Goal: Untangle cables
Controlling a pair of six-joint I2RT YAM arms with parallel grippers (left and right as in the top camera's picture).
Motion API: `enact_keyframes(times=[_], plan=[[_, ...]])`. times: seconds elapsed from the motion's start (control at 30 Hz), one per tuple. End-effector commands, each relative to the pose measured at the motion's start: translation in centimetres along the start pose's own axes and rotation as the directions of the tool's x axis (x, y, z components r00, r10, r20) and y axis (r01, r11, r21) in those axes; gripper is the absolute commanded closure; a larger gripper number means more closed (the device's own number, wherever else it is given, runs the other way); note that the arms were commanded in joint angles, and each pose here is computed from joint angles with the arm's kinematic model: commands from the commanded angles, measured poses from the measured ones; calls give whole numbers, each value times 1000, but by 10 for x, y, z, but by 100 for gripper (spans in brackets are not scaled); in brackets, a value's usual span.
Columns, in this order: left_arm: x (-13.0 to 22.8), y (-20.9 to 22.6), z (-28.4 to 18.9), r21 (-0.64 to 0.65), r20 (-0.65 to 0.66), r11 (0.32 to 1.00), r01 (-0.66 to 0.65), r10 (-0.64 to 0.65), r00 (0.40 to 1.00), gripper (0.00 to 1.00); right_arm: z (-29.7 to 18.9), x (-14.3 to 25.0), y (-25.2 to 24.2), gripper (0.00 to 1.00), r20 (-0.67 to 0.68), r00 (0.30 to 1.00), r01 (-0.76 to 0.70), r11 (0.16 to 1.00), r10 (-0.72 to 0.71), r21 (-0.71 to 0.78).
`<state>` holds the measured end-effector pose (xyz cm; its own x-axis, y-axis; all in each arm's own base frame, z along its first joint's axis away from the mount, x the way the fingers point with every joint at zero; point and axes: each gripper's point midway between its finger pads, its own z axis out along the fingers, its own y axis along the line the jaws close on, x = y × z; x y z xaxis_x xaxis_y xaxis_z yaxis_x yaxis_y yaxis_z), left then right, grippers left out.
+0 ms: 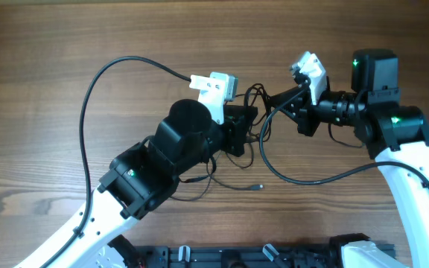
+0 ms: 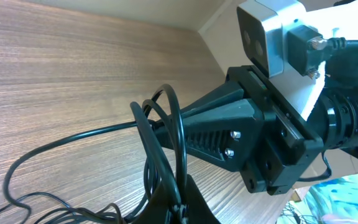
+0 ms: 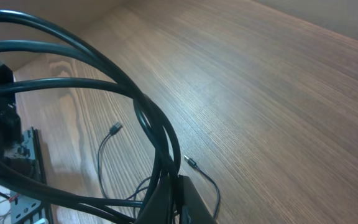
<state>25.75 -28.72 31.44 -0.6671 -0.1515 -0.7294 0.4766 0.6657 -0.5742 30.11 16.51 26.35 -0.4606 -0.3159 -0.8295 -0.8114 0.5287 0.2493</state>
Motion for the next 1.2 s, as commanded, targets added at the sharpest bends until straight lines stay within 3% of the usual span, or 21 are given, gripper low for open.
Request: enact_keyframes(times=[0.0, 0.1, 0.17, 0.27, 0.43, 0.63, 0.73, 0.77, 0.87, 0.9, 0.93, 1.03, 1.17], plan=[[-4, 14, 0, -69, 30, 998, 9, -7, 1000, 96, 2, 0, 7, 96, 14, 1000, -13, 998, 14, -58], [-3, 22, -1, -111, 33, 994, 11, -8, 999, 96, 2, -2, 5, 95, 16, 997, -79, 996, 80, -51], [-2, 20, -1, -97, 26, 995, 11, -8, 1000, 96, 1, 1, -14, 95, 5, 982, -190, 980, 190, 53], [-1, 12, -4, -58, 15, 998, 9, -8, 1000, 96, -7, 18, -56, 95, 13, 933, -346, 884, 361, 313], [-6, 4, -14, -26, 35, 1000, 6, -5, 999, 96, -20, 30, -82, 95, 67, 881, -440, 761, 468, 477], [-12, -2, -25, -7, 62, 1000, -1, 2, 998, 97, -22, 52, -87, 95, 70, 805, -530, 662, 589, 530], [-15, -4, -30, 1, 75, 1000, -7, 7, 997, 96, -18, 63, -86, 95, 31, 791, -528, 656, 611, 539], [-15, -5, -31, 1, 76, 1000, -15, 15, 997, 96, -16, 64, -84, 89, 14, 796, -520, 672, 605, 527], [-15, -3, -31, -9, 76, 999, -35, 35, 996, 96, -5, 53, -63, 50, -61, 860, -447, 805, 507, 390], [-16, -2, -31, -17, 79, 999, -34, 35, 996, 96, 0, 45, -53, 27, -77, 888, -410, 857, 453, 311], [-16, -2, -31, -16, 80, 999, -34, 35, 996, 96, 3, 40, -45, 20, -80, 908, -381, 888, 412, 256], [-16, -1, -31, -20, 82, 999, -34, 36, 996, 96, 8, 26, -27, 9, -73, 947, -304, 946, 313, 118], [-18, 5, -31, -55, 97, 998, -31, 36, 995, 96, 9, 18, -22, 8, -51, 959, -274, 959, 278, 76]])
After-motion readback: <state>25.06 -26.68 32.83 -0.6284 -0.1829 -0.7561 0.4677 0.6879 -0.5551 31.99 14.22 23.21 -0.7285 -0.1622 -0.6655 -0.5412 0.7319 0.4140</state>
